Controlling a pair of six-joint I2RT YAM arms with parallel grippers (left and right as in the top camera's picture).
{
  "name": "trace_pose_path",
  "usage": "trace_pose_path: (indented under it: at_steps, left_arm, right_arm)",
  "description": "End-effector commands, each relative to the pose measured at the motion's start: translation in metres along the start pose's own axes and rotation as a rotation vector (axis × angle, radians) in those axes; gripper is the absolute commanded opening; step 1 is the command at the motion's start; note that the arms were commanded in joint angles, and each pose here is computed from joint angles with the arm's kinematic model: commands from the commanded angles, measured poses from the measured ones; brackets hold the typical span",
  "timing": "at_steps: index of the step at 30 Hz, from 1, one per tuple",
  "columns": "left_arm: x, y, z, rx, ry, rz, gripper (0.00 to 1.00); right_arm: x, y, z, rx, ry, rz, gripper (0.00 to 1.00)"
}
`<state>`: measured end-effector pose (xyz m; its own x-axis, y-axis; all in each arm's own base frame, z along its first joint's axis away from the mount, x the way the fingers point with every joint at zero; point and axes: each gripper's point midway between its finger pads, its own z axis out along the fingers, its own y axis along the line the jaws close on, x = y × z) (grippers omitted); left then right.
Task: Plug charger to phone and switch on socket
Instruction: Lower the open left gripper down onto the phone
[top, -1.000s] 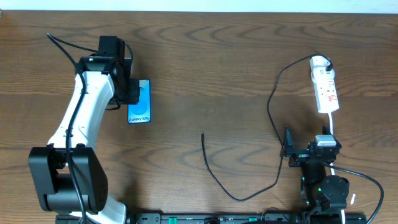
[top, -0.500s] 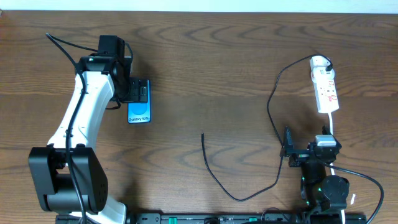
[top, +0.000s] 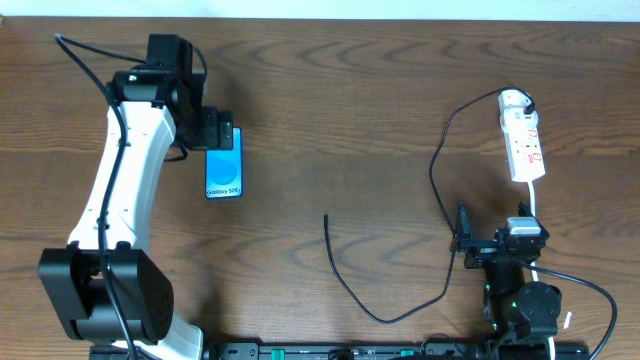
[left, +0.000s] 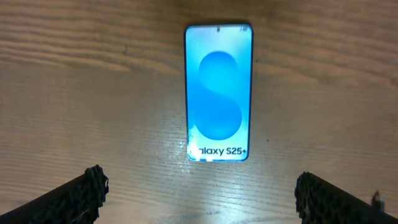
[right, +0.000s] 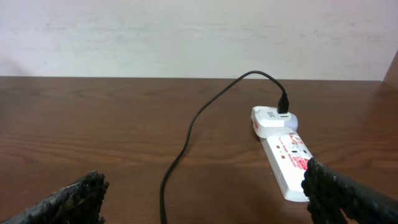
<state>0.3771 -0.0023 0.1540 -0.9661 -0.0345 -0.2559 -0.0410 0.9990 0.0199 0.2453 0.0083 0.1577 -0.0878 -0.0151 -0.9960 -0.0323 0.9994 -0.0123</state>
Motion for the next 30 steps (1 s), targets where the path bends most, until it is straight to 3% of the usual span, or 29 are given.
trace_pose_path:
  at_steps: [1, 9, 16, 30]
  left_arm:
    - [-0.003, 0.0, -0.002, 0.006, 0.002, -0.007, 0.98]
    - [0.011, -0.025, 0.026, 0.049, 0.115, 0.04, 0.98]
    - [0.015, -0.032, 0.055, -0.01, 0.202, 0.071, 0.98]
    - [0.0, -0.028, 0.064, -0.002, 0.151, 0.013, 0.98]
  right_arm:
    - [0.002, 0.0, 0.0, 0.004, -0.001, -0.012, 0.99]
    - [0.002, 0.0, 0.0, 0.004, -0.001, -0.012, 0.99]
    - [0.002, 0.0, 0.0, 0.004, -0.001, -0.012, 0.99]
    - [0.002, 0.0, 0.0, 0.004, -0.001, -0.012, 0.99]
